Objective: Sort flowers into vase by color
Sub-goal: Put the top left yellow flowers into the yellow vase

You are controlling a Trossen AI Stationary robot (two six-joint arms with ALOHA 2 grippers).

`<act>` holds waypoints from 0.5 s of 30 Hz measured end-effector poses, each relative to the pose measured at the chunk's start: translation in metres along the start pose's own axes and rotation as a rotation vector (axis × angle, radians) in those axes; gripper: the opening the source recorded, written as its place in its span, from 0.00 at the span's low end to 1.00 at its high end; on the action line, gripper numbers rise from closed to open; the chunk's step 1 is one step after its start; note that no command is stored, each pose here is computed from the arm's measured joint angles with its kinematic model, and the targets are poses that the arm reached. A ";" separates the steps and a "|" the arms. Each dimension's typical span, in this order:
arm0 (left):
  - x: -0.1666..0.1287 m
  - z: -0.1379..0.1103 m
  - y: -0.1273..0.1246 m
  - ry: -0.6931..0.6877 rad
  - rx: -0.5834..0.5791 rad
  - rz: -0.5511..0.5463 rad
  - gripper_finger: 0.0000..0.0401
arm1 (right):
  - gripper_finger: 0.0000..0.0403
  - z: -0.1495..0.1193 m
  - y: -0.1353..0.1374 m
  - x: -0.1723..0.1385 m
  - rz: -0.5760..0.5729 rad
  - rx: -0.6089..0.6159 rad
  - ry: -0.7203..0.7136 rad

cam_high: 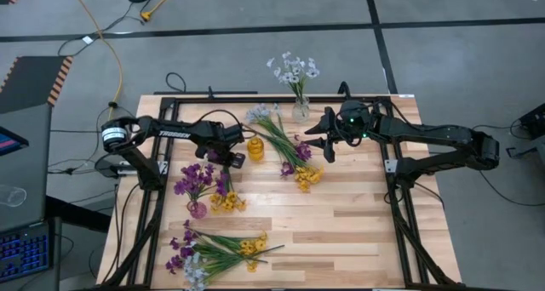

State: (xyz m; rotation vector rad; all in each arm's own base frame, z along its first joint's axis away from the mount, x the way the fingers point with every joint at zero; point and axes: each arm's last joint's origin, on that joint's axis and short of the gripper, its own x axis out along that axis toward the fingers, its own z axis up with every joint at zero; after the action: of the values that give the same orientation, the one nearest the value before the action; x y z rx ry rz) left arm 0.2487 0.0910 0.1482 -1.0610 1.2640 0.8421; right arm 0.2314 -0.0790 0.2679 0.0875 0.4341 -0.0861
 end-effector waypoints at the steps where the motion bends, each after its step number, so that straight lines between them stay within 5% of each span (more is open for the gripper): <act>1: 0.001 -0.001 0.000 -0.004 0.005 0.000 0.27 | 0.48 0.000 0.000 0.000 0.000 0.000 0.000; 15: 0.011 -0.010 0.004 -0.005 0.006 0.013 0.19 | 0.48 0.000 0.000 0.000 0.000 0.000 0.000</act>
State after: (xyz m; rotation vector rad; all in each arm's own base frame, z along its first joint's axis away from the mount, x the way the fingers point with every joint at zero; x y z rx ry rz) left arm 0.2431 0.0820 0.1373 -1.0470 1.2697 0.8496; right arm 0.2314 -0.0790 0.2679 0.0875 0.4340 -0.0862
